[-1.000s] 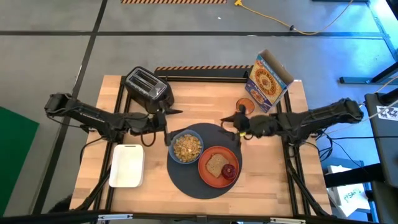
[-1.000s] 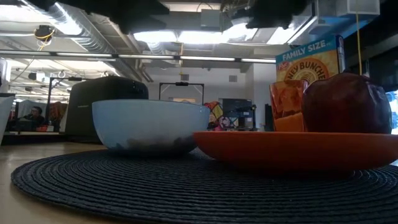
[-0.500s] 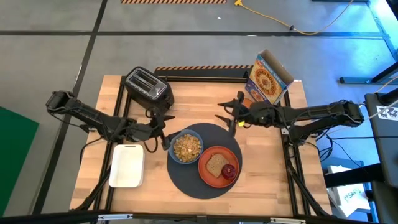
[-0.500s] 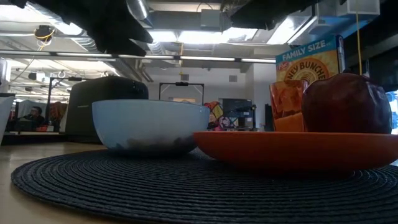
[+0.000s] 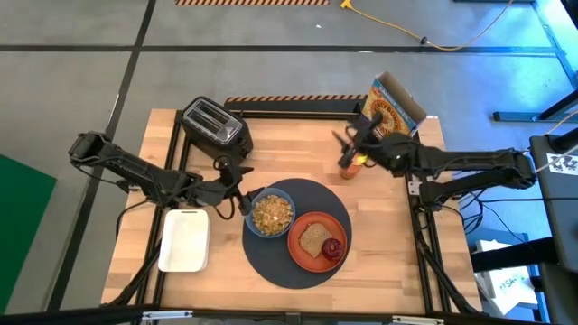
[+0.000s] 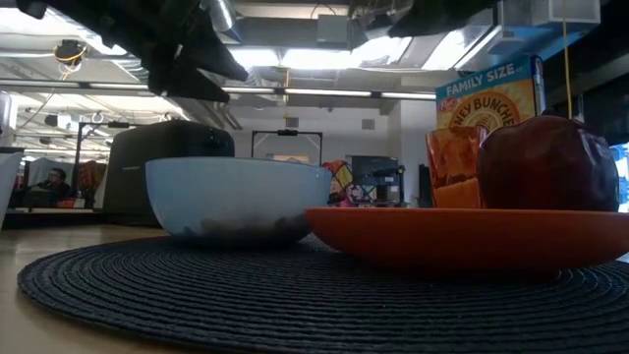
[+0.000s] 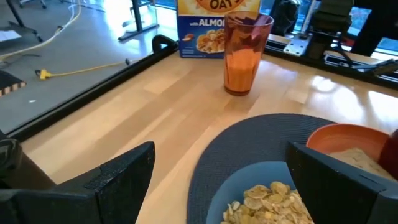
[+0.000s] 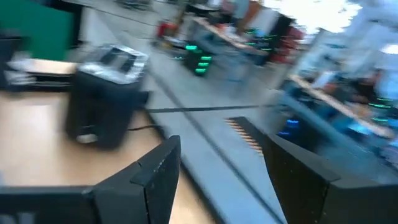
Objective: Arrange a breakfast setting
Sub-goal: Put the orange cup on the black table mat
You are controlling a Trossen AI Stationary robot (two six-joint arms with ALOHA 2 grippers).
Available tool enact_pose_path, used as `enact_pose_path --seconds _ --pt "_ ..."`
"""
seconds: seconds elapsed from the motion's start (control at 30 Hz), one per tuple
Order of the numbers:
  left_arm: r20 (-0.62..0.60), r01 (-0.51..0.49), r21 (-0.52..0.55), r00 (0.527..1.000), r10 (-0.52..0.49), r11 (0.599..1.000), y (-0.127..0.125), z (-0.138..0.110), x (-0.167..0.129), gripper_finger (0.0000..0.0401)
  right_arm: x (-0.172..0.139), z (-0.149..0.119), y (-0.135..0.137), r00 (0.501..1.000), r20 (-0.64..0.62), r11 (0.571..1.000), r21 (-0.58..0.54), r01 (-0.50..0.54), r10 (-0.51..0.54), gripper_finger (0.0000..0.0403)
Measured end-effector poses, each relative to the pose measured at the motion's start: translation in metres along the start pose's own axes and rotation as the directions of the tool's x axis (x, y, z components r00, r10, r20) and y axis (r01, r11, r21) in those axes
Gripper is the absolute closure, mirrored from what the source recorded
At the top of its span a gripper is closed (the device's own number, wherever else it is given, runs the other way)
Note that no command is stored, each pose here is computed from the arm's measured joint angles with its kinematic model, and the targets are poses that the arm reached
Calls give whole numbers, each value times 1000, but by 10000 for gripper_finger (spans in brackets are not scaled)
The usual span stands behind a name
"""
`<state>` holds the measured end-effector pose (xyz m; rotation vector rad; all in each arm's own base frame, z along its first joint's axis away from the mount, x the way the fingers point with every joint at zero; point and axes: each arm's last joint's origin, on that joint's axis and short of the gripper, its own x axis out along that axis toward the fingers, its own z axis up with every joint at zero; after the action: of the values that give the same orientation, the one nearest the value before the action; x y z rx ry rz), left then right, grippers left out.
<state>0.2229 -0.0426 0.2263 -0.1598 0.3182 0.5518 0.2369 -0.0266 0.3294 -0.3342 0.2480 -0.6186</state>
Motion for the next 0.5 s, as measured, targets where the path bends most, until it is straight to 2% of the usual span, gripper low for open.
enact_pose_path --seconds 0.13,0.3,0.5 --pt "7 -15 -1 1000 15 1000 0 0 0 44 -10 11 -17 994 -29 994 -13 105 -105 181" --pt "21 -45 0 999 45 999 1 1 0 44 -19 17 -25 993 -60 995 -4 100 -100 181" --pt "21 -46 19 999 46 999 1 1 0 44 -20 11 -24 989 -123 996 7 84 -83 181"
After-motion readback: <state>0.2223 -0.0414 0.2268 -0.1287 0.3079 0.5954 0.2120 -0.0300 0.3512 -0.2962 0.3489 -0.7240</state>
